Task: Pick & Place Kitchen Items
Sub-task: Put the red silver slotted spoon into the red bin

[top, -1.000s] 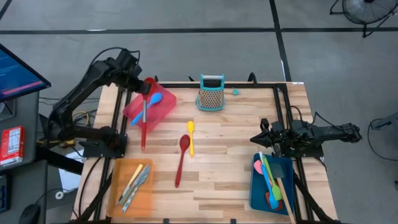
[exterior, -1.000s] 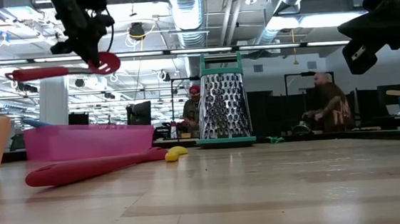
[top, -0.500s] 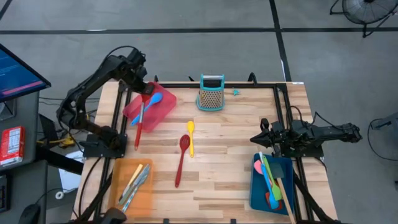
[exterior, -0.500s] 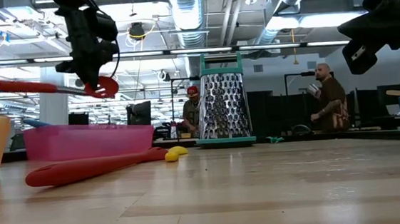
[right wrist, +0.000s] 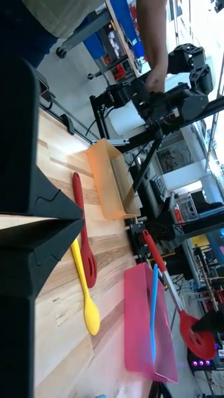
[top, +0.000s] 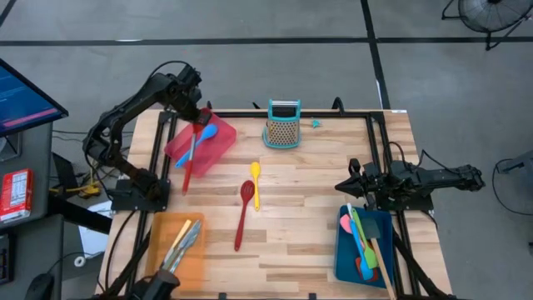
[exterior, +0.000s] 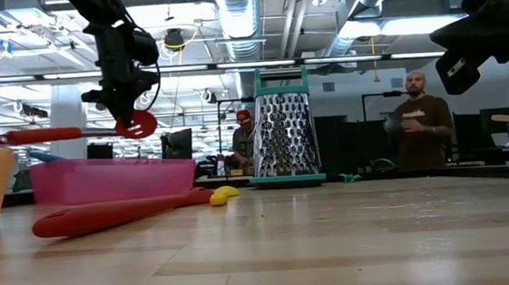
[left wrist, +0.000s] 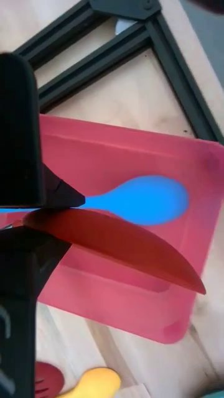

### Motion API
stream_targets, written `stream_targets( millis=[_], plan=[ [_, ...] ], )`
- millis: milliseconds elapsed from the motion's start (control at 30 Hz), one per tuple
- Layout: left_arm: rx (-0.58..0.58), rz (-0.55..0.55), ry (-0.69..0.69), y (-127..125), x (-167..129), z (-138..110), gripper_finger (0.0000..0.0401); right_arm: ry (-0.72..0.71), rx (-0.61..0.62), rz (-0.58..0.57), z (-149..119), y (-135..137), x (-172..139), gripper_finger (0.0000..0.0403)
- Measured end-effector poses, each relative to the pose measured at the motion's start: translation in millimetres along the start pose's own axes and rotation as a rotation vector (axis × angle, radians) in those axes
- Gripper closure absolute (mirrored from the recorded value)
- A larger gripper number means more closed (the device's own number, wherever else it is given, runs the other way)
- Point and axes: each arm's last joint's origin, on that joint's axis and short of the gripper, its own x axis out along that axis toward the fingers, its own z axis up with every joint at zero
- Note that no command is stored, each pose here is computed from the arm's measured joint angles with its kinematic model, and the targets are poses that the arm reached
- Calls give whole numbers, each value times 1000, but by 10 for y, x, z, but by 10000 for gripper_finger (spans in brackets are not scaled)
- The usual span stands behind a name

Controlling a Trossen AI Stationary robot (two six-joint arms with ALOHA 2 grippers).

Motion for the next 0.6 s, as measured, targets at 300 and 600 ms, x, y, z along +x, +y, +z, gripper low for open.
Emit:
stream_targets(
  millis=[300,600],
  plan=[
    [2,-4,-25,-4,0,24,399,0,0,0,0,0,0,393],
    [36,-2,-35,-18,0,32,399,0,0,0,0,0,0,393]
  ],
)
